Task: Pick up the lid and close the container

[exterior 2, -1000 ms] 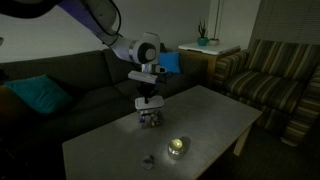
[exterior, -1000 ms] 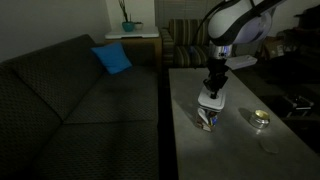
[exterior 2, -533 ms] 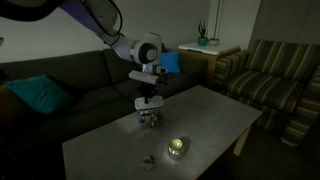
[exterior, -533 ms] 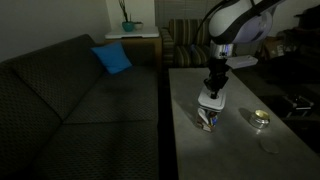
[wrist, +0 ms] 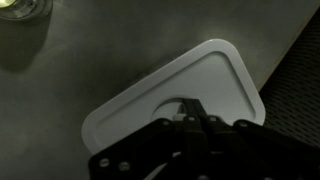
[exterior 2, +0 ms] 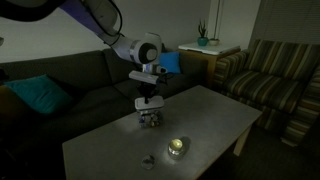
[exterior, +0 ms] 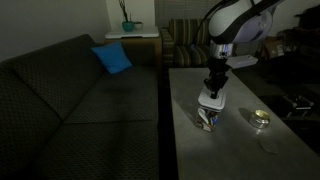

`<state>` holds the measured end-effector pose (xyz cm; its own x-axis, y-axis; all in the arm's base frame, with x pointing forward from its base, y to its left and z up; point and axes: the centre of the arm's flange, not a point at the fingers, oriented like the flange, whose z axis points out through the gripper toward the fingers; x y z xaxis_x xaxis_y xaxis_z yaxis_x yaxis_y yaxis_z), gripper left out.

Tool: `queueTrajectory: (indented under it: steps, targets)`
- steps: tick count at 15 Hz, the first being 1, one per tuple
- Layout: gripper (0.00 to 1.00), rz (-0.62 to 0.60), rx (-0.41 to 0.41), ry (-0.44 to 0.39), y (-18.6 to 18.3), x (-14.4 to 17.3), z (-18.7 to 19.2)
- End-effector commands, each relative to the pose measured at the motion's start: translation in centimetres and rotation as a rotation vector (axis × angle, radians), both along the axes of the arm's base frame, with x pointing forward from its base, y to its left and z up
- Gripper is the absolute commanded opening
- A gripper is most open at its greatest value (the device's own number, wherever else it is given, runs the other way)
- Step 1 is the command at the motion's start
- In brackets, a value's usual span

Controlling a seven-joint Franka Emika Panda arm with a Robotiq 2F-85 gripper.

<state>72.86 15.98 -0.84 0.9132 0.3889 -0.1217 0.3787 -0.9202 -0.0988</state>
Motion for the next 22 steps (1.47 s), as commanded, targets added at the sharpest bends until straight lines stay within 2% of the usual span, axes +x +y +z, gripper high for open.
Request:
queueTrajectory:
  steps: [1, 14, 22]
  targets:
    - [0.00, 0.042, -0.043, 0.017, -1.4, -1.6, -2.3]
    - [0.00, 0.124, -0.111, -0.062, -1.1, -3.3, 1.1]
    - [0.00, 0.177, -0.105, -0.145, -1.1, -5.3, 4.5]
